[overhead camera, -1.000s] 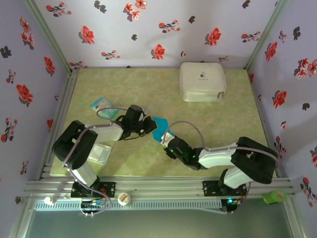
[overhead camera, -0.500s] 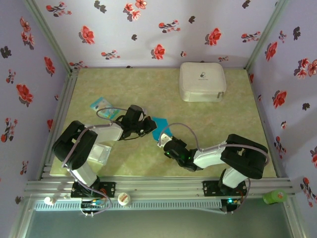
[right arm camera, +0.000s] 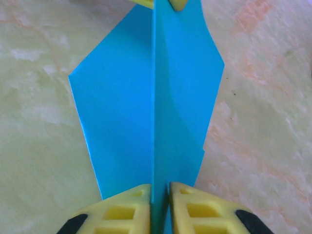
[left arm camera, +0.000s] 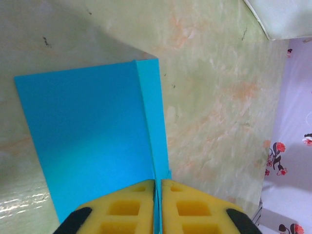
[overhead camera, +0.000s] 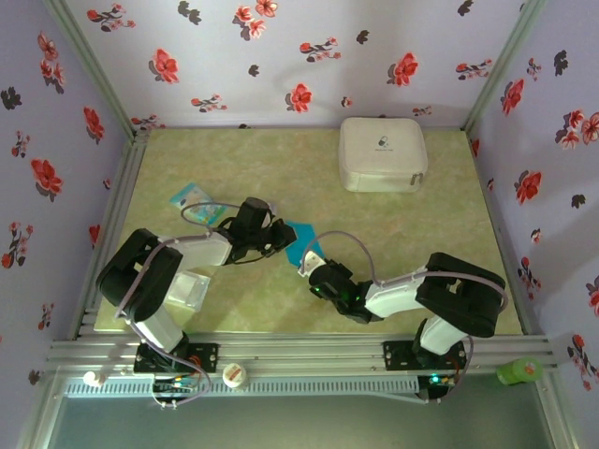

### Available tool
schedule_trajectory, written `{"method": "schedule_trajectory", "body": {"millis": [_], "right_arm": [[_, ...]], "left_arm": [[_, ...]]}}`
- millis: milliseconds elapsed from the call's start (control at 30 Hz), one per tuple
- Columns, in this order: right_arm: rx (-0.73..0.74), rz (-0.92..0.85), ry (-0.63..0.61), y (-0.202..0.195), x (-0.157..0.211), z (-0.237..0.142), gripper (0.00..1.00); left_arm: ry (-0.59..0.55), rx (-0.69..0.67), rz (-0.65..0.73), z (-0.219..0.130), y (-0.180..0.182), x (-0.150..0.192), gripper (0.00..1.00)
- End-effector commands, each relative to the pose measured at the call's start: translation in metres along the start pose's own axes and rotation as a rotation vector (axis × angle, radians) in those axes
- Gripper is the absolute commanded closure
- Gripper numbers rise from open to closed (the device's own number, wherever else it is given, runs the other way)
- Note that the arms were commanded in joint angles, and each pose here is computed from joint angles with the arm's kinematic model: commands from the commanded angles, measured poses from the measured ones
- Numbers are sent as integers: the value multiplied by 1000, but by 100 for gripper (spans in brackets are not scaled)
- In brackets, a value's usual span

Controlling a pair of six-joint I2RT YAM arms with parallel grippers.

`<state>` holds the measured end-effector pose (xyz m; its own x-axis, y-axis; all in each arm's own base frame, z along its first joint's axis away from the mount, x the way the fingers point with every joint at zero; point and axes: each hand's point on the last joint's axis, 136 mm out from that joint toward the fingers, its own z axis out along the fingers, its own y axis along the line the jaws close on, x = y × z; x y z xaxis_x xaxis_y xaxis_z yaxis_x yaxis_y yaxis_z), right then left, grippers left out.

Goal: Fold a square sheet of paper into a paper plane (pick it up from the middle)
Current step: Fourth fold the wing at the center of the table.

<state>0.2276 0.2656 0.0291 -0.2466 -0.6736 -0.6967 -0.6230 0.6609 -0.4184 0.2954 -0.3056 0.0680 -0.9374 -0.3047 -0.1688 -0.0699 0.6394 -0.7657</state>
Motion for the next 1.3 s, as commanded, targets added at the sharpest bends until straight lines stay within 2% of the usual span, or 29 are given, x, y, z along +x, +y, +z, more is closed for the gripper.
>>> {"method": "schedule_trajectory", "body": {"millis": [0,200,433,767,900,1267], "right_arm": [[10,45,-21,2,-7,4,86],[7,75,-32,3,-8,4,84],[-6,111,-38,4,-12,3,79],[-4,140,-74,2,-23,1,73],[26,102,-22,0,-13,7,75],[15,124,-28,0,-12,3,82]], "left_arm": [[-16,-20,-2,-5,2,0,84],[-22,-54,-5,-6,10,-2,80],[-29,-48,-4,-7,8,-3,91],[-31,-33,-11,-7,7,-3,94],[-32,-28,-12,-7,5,-3,95],[-36,-29,-10,-8,5,-4,95]]}}
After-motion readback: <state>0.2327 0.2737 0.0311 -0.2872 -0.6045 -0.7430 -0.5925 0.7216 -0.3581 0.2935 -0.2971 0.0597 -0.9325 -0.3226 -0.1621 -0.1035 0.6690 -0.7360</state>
